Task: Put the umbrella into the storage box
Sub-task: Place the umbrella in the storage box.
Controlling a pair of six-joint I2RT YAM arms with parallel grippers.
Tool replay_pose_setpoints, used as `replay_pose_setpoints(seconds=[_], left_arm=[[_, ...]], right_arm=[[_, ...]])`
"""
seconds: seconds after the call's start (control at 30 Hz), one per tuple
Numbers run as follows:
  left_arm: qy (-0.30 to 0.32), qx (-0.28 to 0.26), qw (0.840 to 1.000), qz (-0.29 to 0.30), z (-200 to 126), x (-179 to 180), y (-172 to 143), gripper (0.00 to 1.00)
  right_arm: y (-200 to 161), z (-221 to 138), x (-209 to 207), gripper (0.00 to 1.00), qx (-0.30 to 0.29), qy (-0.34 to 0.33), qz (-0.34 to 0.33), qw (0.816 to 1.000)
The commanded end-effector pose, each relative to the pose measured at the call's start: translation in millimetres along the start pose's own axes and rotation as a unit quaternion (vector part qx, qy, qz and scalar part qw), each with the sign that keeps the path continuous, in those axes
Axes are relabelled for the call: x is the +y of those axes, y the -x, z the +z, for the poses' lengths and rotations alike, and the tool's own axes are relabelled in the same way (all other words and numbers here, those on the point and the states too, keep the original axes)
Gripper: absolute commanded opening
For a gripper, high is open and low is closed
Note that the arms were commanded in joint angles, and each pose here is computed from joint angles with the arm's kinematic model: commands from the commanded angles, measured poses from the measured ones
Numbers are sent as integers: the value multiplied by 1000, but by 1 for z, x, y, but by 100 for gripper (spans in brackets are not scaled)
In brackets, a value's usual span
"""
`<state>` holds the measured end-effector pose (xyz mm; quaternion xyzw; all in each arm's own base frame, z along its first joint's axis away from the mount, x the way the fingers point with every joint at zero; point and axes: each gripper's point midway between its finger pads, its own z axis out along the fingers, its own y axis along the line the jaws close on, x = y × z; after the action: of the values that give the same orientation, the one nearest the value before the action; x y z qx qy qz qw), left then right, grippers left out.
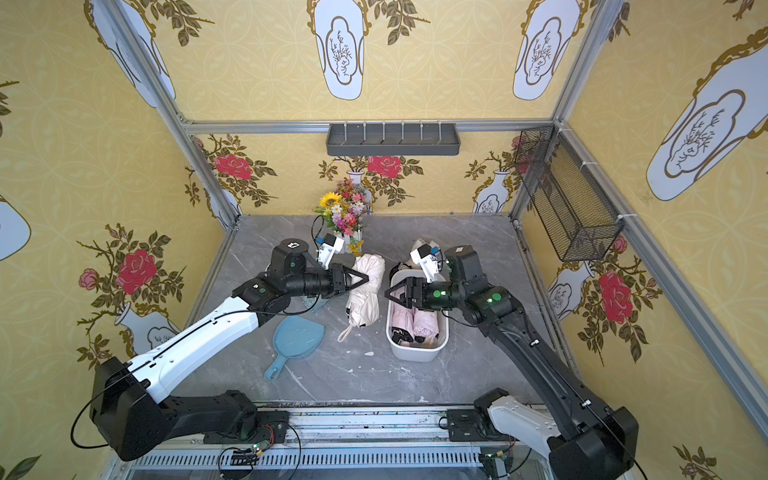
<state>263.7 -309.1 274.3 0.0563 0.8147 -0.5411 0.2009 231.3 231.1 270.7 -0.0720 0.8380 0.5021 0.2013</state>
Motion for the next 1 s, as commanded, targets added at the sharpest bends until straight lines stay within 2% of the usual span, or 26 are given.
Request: replay_pose_setpoints(seconds=[0.0, 0.23, 0.47, 0.53, 0.73, 0.77, 0.83, 0.87, 0.97], left_arm=[[-84, -4, 996, 29, -2, -36, 7, 0], [-125, -5, 992, 30, 1, -49, 8, 0], [-129, -1, 991, 24, 13, -47, 9, 0], [-132, -1, 991, 24, 15, -48, 9, 0], [-140, -2, 990, 23, 18, -51, 9, 0], [-140, -4, 990, 24, 18, -51, 9, 7], [-138, -4, 990, 22, 17, -49, 8, 35], [-133, -6, 991, 21, 16, -47, 8, 45], [-98, -19, 995, 16, 12, -34, 8, 58]], right_arm=[[9, 4, 19, 72, -14, 46, -11, 999], [6, 18, 26, 68, -6, 63, -16, 998], [10, 18, 41, 63, -31, 91, -38, 995], [12, 17, 42, 58, -38, 97, -37, 994], [12, 20, 39, 23, -41, 97, -32, 994], [12, 19, 38, 19, -41, 94, -33, 994], [11, 18, 34, 13, -41, 80, -32, 995], [11, 17, 33, 8, -42, 70, -35, 996], [11, 12, 21, 0, -40, 19, -34, 998]])
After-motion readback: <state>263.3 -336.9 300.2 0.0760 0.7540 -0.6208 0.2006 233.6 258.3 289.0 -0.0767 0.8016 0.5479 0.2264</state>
